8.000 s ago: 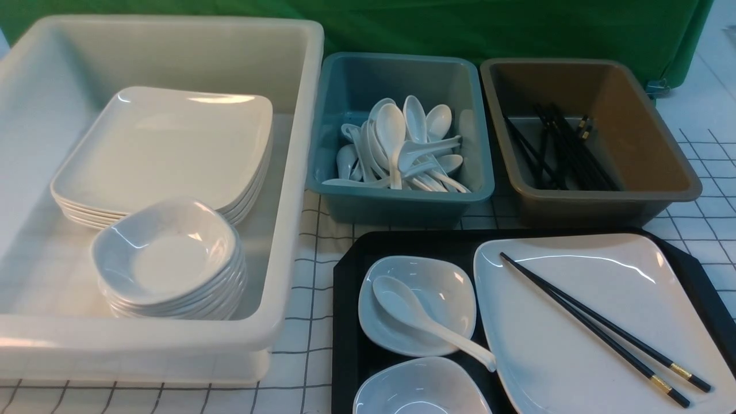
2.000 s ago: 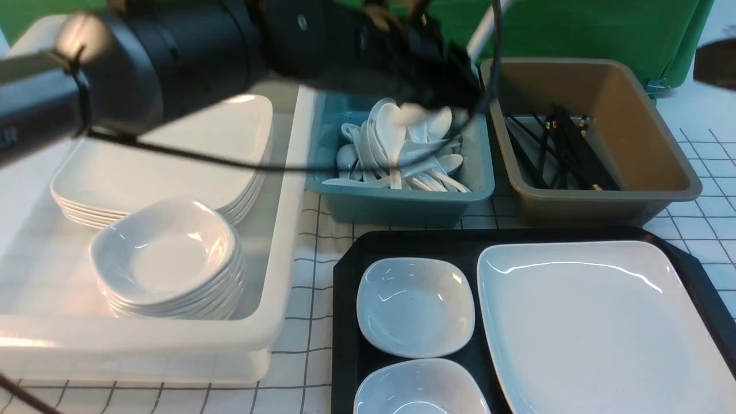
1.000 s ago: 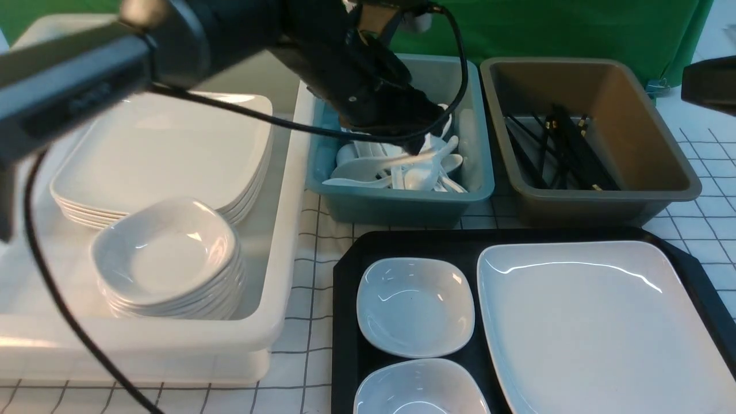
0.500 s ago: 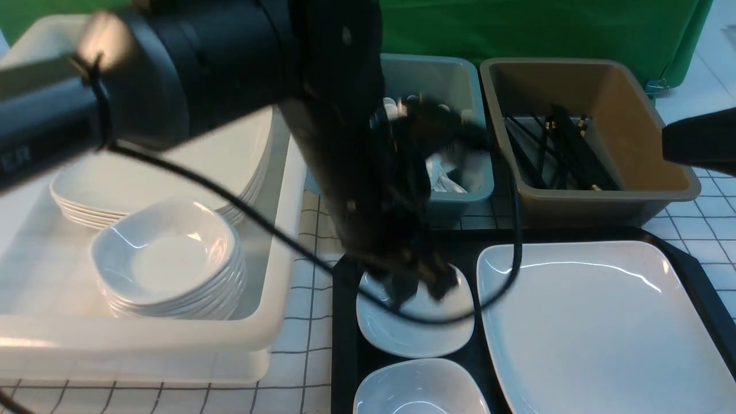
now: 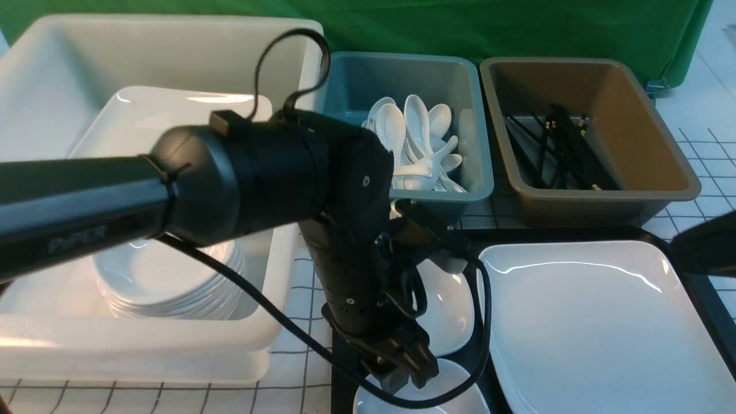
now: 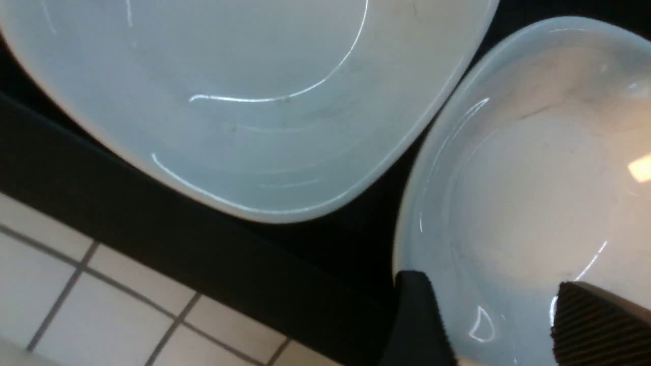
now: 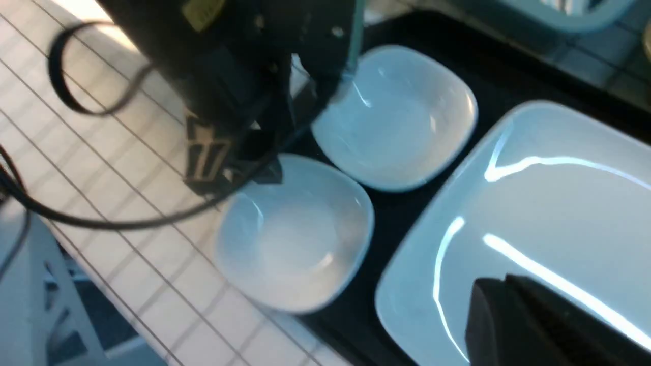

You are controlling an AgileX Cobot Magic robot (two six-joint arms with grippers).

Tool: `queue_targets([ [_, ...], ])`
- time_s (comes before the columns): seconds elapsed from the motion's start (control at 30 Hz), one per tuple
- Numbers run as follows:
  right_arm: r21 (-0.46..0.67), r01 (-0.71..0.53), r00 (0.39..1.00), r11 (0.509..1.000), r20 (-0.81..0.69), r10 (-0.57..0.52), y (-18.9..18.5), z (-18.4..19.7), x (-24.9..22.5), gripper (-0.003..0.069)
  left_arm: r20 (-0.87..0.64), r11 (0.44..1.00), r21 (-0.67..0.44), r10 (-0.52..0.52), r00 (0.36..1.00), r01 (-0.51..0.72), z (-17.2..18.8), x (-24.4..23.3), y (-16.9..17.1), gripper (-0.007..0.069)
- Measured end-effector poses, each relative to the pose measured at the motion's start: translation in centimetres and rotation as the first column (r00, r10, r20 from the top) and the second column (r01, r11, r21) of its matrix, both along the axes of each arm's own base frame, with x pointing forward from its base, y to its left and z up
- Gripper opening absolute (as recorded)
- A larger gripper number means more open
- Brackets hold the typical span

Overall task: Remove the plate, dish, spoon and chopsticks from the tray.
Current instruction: Use the left arm to grab a small plate from the dinner plate

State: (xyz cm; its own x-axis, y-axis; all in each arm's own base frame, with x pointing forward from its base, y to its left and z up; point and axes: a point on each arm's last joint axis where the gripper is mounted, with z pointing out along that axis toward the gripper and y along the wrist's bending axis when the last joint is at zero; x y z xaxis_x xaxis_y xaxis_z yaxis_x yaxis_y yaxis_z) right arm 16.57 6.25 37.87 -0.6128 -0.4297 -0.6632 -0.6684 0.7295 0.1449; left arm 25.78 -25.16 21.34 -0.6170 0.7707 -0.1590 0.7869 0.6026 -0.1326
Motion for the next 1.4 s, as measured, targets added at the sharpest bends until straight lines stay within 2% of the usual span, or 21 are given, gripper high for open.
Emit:
queue_targets([
  [0.13, -0.028, 0.009, 1.0, 1.0, -0.028, -0.01, -0.2, -0.9, 0.0, 0.0006, -0.012, 1.0, 0.018, -0.022, 1.0, 0.022, -1.4, 0.4, -0.3, 0.0501],
  [0.2, -0.032, 0.008, 0.999, 0.999, -0.046, -0.01, -0.2, -1.5, 0.0, 0.0006, -0.014, 0.999, 0.032, -0.028, 1.0, 0.028, -2.1, 0.5, -0.4, 0.0512],
  [0.57, -0.037, 0.022, 0.998, 0.999, -0.054, -0.024, -0.3, -2.5, 0.2, 0.0007, -0.009, 0.999, 0.036, -0.033, 0.999, 0.034, -4.8, 1.4, -1.0, 0.0484],
  [0.8, -0.031, 0.033, 0.999, 0.999, -0.036, -0.034, -0.3, -2.4, 0.3, 0.0007, -0.039, 0.998, 0.05, -0.031, 0.999, 0.033, -5.4, 1.3, -1.0, 0.0353],
  [0.87, -0.027, 0.038, 0.999, 0.999, -0.028, -0.038, -0.3, -2.4, 0.4, 0.0007, -0.083, 0.998, 0.056, -0.022, 0.996, 0.027, -5.7, 1.0, -1.1, 0.0243],
  [0.93, -0.025, 0.041, 0.999, 0.999, -0.023, -0.041, -0.3, -2.3, 0.5, 0.0008, -0.093, 0.998, 0.052, -0.015, 0.996, 0.02, -5.7, 0.9, -1.1, 0.0181],
  [1.17, -0.025, 0.043, 0.999, 0.999, -0.019, -0.044, -0.3, -2.3, 0.5, 0.0008, -0.118, 0.998, 0.064, -0.016, 0.993, 0.024, -4.5, 0.8, -1.0, 0.0148],
  [1.3, -0.022, 0.05, 0.999, 0.999, -0.008, -0.05, -0.3, -2.3, 0.6, 0.0008, -0.099, 1.0, 0.015, -0.006, 0.995, 0.008, -0.9, 0.5, -1.0, 0.0043],
  [1.4, -0.02, 0.055, 0.999, 0.998, 0.001, -0.055, -0.3, -2.2, 0.7, 0.0008, -0.077, 0.999, -0.05, -0.002, 0.997, -0.001, 1.9, 0.0, -1.0, 0.0026],
])
